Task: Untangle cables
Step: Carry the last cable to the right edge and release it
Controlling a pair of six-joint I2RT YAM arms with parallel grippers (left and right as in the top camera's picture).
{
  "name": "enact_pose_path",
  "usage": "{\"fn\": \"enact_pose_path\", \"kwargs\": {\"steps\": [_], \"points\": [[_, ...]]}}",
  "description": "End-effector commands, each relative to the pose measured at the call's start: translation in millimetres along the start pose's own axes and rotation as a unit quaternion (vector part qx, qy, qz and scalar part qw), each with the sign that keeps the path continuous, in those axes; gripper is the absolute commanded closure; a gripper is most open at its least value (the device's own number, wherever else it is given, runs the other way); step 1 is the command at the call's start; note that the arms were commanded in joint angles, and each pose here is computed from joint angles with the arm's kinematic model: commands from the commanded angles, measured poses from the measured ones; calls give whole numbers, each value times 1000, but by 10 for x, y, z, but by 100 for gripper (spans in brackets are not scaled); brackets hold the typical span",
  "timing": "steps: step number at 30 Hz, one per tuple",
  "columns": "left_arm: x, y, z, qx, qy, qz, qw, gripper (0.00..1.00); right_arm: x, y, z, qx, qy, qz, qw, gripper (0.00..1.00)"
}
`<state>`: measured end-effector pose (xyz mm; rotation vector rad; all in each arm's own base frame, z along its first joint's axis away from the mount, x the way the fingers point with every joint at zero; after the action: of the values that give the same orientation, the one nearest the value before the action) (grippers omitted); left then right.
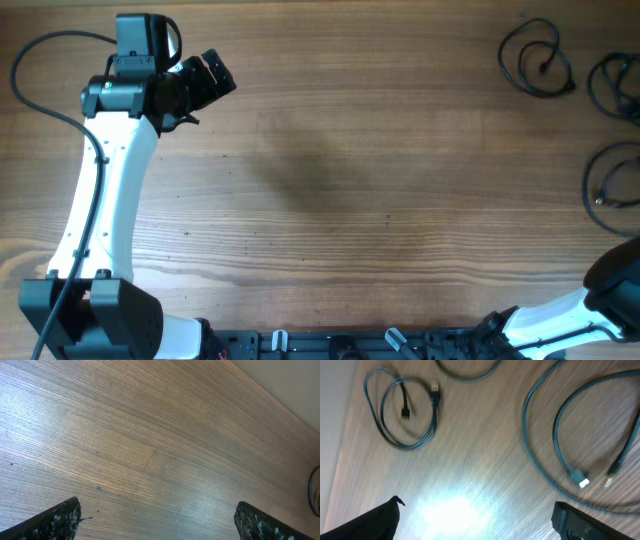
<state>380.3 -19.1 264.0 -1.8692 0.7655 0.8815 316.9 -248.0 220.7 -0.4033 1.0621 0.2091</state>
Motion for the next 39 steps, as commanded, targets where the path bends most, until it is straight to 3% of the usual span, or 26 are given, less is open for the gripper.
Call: {"fn": "enact_pose_path", "kwargs": {"steps": [1, 5, 9, 12, 15, 20, 26, 30, 34, 39], "points": [[4, -3, 13, 8, 1, 1, 1000, 0, -445, 101, 429, -84, -53, -11, 995, 0], [4, -3, 13, 8, 1, 1, 1000, 0, -885, 512, 944, -216, -84, -1, 973, 0], [4, -4, 13, 8, 1, 1, 1000, 0, -1223, 1237, 1362, -356, -134, 42, 924, 0], [4, -3, 13, 8, 1, 1, 1000, 0, -1496, 1710, 1474, -417, -151, 54, 895, 0], [4, -3, 13, 8, 1, 1, 1000, 0, -1733, 2006, 1477, -399, -168, 68, 899, 0], [4, -3, 13, 8, 1, 1, 1000, 0, -1870, 2141, 1459, -239, -160, 94, 953, 0], [4, -3, 13, 8, 1, 1, 1000, 0, -1786, 2356, 1322, -305, -77, 92, 945, 0], [4, -4, 13, 8, 1, 1, 1000, 0, -1722, 2606, 1526, -431, -76, 31, 899, 0], [4, -3, 13, 8, 1, 1, 1000, 0, -1782, 2972, 1847, -565, -199, -54, 799, 1], [4, -4, 13, 8, 1, 1, 1000, 0, -1494, 3083, 1662, -554, -277, -129, 774, 0]]}}
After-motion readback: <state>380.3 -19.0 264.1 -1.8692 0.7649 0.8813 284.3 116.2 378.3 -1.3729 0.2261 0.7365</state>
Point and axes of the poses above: each gripper's point midway between its finger pads, its own x axis out along the fingers, its own z axis along the line the jaws close on, y = z × x, the point moved 7 cm from there along -x, back along the fingers, and after that the axes turned 5 degrees about x, right-handed, at the moved point
